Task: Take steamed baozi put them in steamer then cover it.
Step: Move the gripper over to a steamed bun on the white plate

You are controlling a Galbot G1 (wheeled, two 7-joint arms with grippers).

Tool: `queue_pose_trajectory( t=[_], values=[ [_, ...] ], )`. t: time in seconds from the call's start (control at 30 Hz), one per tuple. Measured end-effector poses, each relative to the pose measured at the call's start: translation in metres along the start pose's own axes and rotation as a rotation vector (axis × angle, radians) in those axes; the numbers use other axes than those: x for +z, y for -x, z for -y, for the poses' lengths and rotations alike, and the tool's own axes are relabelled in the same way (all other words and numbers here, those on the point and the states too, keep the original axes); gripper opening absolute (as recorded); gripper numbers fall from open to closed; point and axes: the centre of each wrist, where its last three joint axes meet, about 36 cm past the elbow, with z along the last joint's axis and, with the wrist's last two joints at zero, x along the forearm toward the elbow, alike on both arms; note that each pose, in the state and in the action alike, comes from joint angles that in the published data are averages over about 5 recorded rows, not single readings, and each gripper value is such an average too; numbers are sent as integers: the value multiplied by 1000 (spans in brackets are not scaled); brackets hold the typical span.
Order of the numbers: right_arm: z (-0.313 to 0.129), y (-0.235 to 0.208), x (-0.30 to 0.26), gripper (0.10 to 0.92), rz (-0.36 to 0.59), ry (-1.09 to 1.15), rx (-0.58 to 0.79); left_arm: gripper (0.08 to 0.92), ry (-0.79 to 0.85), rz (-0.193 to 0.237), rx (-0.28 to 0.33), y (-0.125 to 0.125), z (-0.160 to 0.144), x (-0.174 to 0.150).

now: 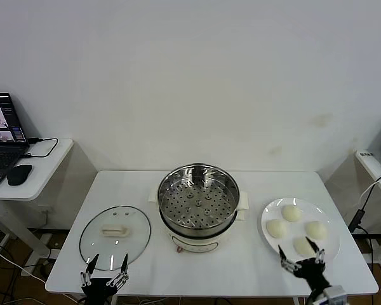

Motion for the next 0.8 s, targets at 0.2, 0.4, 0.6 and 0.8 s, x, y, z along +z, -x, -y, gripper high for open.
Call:
queue_pose_trajectory(
  t=[0.2, 0.4, 0.6, 0.8],
  values=[
    [47, 30, -6, 823, 2, -254, -22, 823, 6, 9, -8, 1, 1, 3],
    [104, 75, -21, 823, -3, -511, -107, 823, 0, 33, -34, 6, -1, 0],
    [147, 123, -46, 822, -26, -686, -247, 823, 7, 50, -38, 7, -2, -2],
    [169, 172, -70, 823, -73, -761, -446, 823, 19, 58, -64, 9, -6, -1]
  ],
)
